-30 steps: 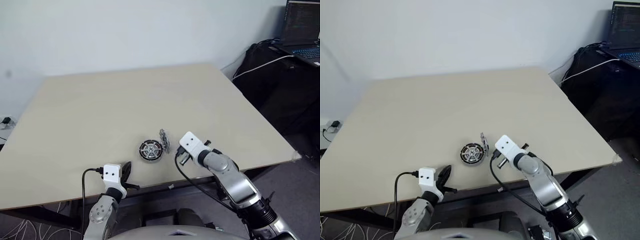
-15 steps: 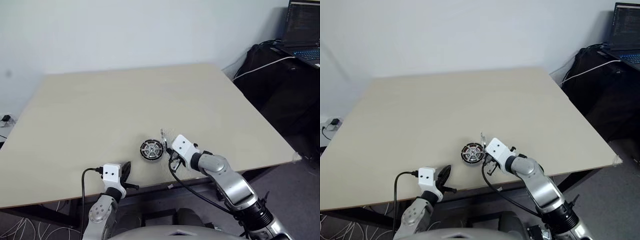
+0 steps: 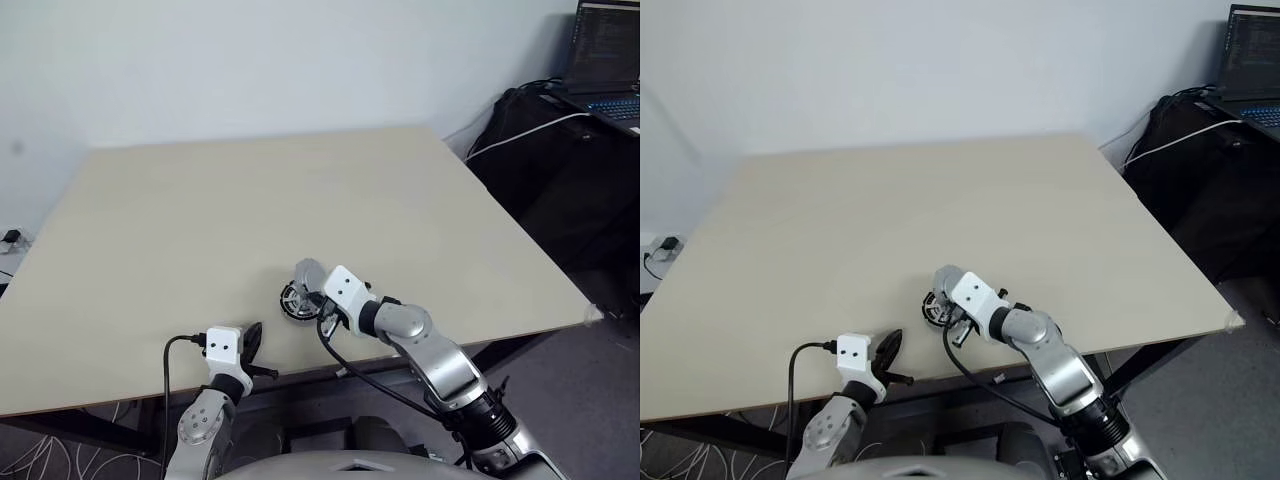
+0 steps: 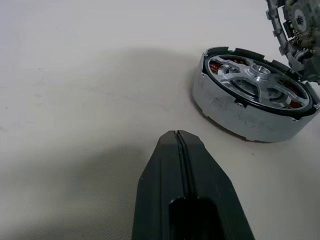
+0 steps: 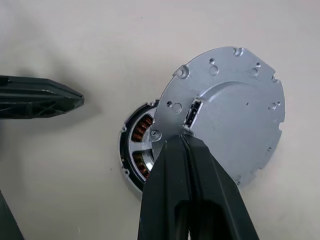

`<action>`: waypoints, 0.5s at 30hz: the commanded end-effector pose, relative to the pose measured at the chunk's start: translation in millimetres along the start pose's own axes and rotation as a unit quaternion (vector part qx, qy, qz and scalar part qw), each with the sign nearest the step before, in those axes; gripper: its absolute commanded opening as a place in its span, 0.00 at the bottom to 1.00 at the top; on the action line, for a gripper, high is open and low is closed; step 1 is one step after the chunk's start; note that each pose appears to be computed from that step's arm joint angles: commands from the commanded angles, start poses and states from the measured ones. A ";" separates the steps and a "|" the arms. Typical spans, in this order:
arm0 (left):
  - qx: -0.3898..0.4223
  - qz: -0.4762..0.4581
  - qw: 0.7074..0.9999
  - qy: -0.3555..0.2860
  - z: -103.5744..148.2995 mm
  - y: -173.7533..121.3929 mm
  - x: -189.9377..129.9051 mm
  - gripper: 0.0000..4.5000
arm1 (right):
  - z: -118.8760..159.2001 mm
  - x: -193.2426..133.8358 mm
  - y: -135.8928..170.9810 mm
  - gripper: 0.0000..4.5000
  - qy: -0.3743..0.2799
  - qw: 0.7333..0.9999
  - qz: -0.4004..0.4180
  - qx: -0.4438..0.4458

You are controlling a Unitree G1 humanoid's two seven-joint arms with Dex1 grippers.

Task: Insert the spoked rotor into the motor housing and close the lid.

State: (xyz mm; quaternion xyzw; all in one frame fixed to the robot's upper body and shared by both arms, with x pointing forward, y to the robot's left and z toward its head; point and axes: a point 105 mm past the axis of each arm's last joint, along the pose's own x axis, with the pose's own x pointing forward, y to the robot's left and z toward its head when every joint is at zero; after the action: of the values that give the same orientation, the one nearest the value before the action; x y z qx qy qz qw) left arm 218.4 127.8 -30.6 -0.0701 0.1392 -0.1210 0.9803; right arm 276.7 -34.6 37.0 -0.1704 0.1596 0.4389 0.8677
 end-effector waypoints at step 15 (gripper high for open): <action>0.005 -0.011 1.000 -0.027 17.2 -1.9 2.3 0.00 | 63.5 -24.9 -23.3 0.01 -0.207 0.973 -0.013 0.102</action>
State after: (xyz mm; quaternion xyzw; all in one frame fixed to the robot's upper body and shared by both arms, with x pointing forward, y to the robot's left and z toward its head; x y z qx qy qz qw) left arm 218.1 127.9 -31.2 -0.0687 0.1437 -0.1245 0.9794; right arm 284.0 -32.0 91.5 0.0052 0.0500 0.4522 0.8905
